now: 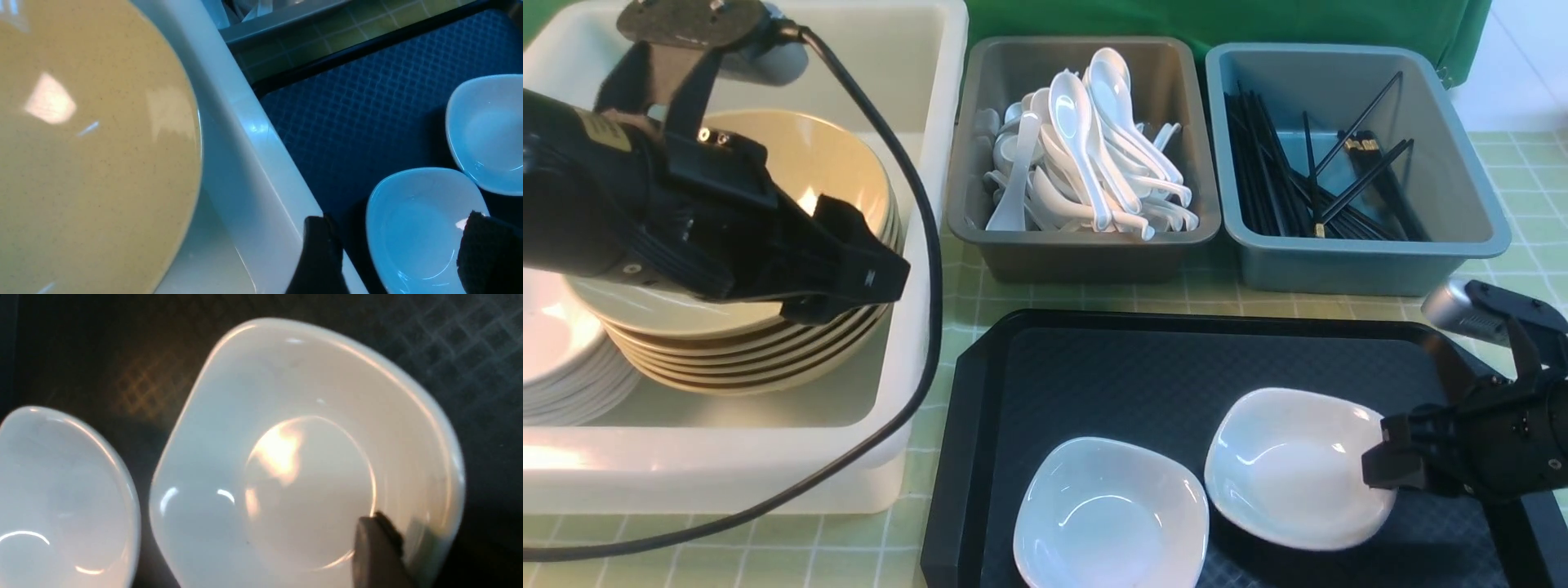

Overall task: On green table put chopsticks spoon bowls plates into blue grey white boxes.
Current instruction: 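Place the white bowl down on the black tray with the right gripper, then grasp the small white bowl on the black tray by its rim with the left gripper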

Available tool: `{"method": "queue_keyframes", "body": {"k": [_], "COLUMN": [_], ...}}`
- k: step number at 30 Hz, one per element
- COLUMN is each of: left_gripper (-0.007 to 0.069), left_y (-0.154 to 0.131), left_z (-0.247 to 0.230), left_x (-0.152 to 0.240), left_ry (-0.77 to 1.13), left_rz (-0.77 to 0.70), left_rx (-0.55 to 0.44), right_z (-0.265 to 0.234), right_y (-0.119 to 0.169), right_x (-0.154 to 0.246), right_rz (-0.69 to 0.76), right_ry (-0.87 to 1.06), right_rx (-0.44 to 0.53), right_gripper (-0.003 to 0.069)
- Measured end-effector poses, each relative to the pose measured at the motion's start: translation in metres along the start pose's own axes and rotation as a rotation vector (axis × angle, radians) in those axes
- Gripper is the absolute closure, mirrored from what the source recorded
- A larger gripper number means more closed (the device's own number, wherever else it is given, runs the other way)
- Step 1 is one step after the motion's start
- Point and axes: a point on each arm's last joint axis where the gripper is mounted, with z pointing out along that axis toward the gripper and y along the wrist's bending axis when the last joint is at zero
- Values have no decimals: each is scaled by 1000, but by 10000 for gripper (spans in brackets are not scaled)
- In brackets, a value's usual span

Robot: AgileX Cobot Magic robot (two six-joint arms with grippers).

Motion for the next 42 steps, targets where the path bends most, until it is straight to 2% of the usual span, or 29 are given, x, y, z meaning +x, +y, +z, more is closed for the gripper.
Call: {"method": "queue_keyframes", "body": {"k": [6, 8, 9, 10, 14, 17, 20, 22, 26, 31, 36, 40, 42], "left_gripper": [208, 171, 171, 140, 79, 27, 28, 29, 29, 34, 81, 155, 215], "left_y": [4, 3, 3, 1, -9, -38, -62, -77, -96, -107, -108, -111, -112], "left_z": [32, 42, 42, 46, 55, 81, 115, 141, 188, 244, 282, 308, 314], "left_x": [-6, -11, -12, -18, -35, -48, -54, -59, -65, -71, -68, -55, -51], "left_ry": [81, 116, 119, 133, 149, 221, 306, 354, 419, 505, 538, 571, 575], "left_rz": [-42, -36, -39, -32, 19, 108, 172, 192, 218, 241, 229, 208, 208], "left_rx": [59, 102, 107, 145, 231, 306, 325, 327, 341, 378, 398, 463, 494], "right_z": [-6, -14, -15, -23, -48, -83, -118, -142, -173, -181, -180, -180, -180], "right_y": [3, 7, 7, 10, 22, 39, 53, 60, 64, 71, 72, 72, 72], "right_x": [0, 0, 0, 1, 8, 18, 23, 27, 34, 44, 46, 46, 46], "right_rz": [-36, -68, -72, -95, -194, -327, -436, -485, -510, -549, -559, -559, -559], "right_ry": [-18, -52, -56, -84, -125, -151, -182, -189, -197, -176, -150, -150, -150], "right_rx": [-7, -11, -12, -16, -37, -64, -46, 1, 98, 96, 89, 91, 91], "right_gripper": [139, 83, 76, 60, 52, 54, 57, 60, 68, 71, 71, 71, 71]}}
